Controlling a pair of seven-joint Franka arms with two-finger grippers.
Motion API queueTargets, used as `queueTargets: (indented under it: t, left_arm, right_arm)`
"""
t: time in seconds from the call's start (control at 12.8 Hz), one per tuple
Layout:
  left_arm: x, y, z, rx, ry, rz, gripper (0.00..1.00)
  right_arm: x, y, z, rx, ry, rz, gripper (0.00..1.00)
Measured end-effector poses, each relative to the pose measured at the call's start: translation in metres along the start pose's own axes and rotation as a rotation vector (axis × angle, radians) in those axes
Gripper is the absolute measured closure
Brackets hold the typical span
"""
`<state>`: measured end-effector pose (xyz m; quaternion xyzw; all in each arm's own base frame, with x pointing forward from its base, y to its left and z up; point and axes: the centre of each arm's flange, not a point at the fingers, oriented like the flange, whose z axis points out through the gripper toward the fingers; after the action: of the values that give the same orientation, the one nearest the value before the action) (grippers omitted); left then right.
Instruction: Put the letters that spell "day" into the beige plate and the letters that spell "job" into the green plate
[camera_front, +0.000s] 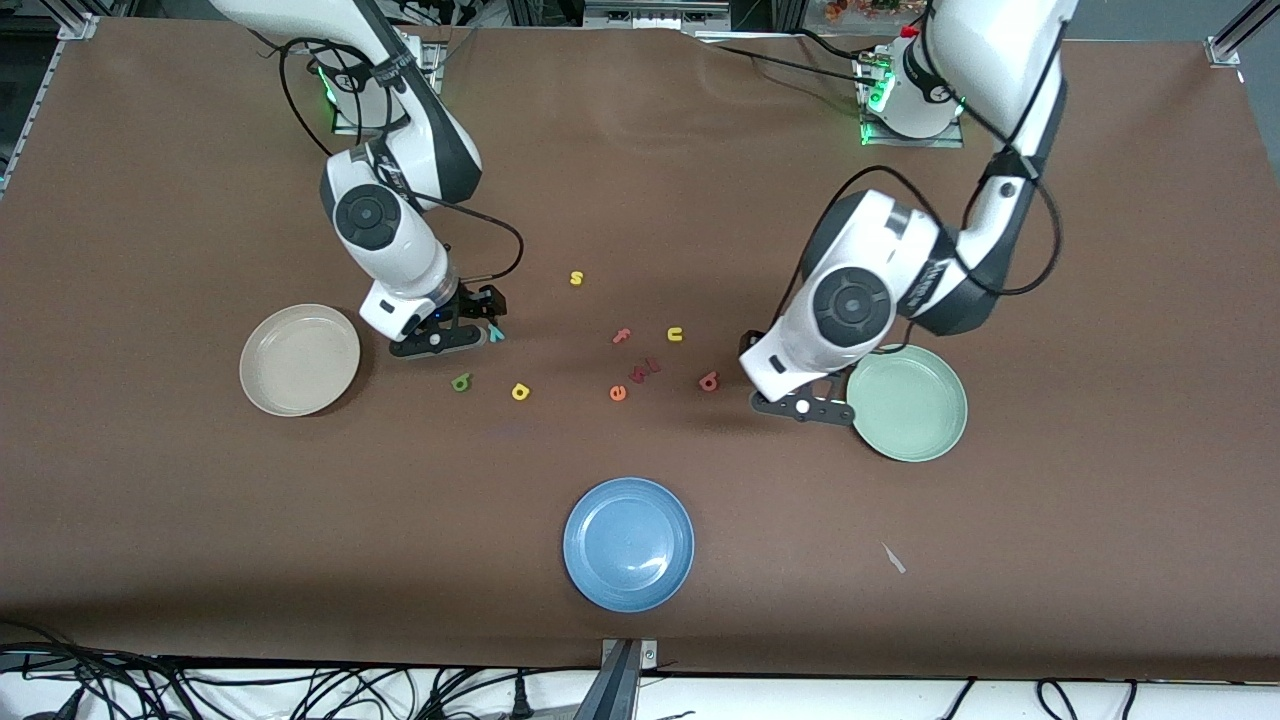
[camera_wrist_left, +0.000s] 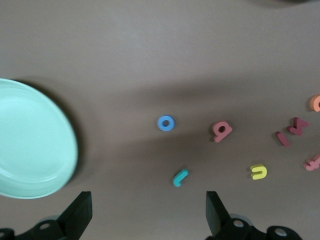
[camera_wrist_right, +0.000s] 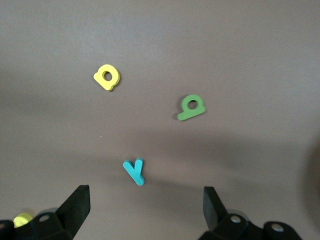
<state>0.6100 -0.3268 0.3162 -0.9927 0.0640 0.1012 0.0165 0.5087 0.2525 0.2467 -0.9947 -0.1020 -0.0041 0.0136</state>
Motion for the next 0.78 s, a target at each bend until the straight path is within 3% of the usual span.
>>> queueTargets:
  t: [0.24, 0.55, 0.78]
  left_arm:
    - [0.01, 0.025, 0.052, -0.012, 0.027, -0.061, 0.0]
    - [0.029, 0.015, 0.102, 0.005, 0.084, -0.078, 0.0]
    - [0.034, 0.002, 0.121, 0.009, 0.072, -0.147, 0.0]
  right_arm:
    - [-0.01, -0.005, 0.039, 0.01, 0.019, -0.029, 0.0]
    - [-0.014, -0.012, 0.066, 0.017, 0.016, -0.049, 0.0]
    - [-0.016, -0.016, 0.075, 0.019, 0.017, -0.059, 0.04]
